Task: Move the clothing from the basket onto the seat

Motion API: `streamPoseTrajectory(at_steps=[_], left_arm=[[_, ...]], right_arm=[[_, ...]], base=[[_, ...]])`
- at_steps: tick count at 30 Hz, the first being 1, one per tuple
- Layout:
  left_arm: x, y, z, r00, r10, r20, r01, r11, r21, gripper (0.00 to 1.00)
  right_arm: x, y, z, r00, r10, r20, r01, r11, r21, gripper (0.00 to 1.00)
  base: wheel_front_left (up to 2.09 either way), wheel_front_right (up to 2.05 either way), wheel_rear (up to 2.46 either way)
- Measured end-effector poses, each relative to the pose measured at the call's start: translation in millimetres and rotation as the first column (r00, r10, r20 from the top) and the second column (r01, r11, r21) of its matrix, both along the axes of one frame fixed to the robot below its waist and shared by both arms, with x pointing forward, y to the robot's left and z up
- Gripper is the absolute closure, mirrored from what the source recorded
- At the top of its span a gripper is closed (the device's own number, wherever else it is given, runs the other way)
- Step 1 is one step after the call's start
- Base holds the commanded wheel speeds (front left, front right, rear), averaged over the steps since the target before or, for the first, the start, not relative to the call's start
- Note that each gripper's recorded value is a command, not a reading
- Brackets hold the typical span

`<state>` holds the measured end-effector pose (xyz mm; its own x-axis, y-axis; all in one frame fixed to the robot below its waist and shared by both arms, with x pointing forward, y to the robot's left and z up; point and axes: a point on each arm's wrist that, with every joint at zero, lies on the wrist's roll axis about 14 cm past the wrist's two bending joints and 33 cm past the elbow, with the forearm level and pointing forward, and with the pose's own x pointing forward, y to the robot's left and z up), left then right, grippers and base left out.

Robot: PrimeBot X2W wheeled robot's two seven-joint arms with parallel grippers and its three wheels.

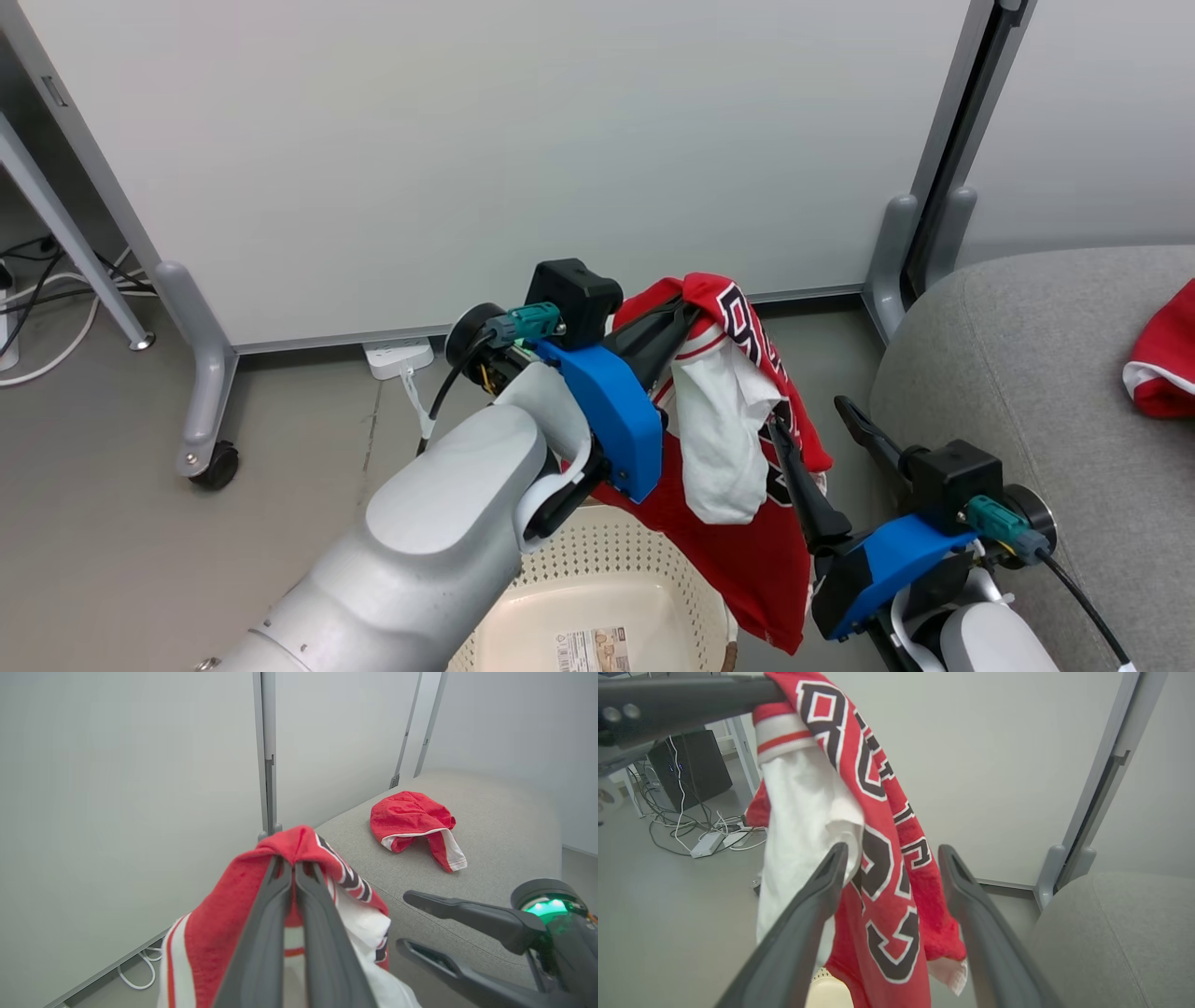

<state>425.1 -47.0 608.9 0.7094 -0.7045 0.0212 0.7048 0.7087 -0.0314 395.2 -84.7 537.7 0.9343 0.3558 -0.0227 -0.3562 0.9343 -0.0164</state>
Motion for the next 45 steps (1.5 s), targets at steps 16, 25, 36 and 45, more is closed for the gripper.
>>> streamPoseTrajectory(at_steps=[16, 25, 36, 45], left_arm=[[-9, -13, -20, 0.998, -0.033, -0.046, 0.035, 0.999, 0.031, 1.00], [-8, -17, -25, 0.997, -0.048, -0.054, 0.050, 0.998, 0.027, 1.00], [-12, -17, -18, 0.998, -0.054, -0.042, 0.055, 0.998, 0.019, 1.00], [-10, -17, -19, 0.998, -0.050, -0.038, 0.052, 0.998, 0.028, 1.00]], right_arm=[[-4, 9, -7, 0.999, 0.033, -0.029, -0.033, 0.999, -0.005, 0.00], [15, 17, -22, 0.992, 0.076, -0.096, -0.083, 0.994, -0.067, 0.00], [27, 27, -39, 0.981, 0.111, -0.160, -0.131, 0.983, -0.125, 1.00], [28, 25, -42, 0.981, 0.110, -0.158, -0.130, 0.985, -0.117, 1.00]], base=[[0.00, 0.00, 0.00], [0.00, 0.00, 0.00], [0.00, 0.00, 0.00], [0.00, 0.00, 0.00]])
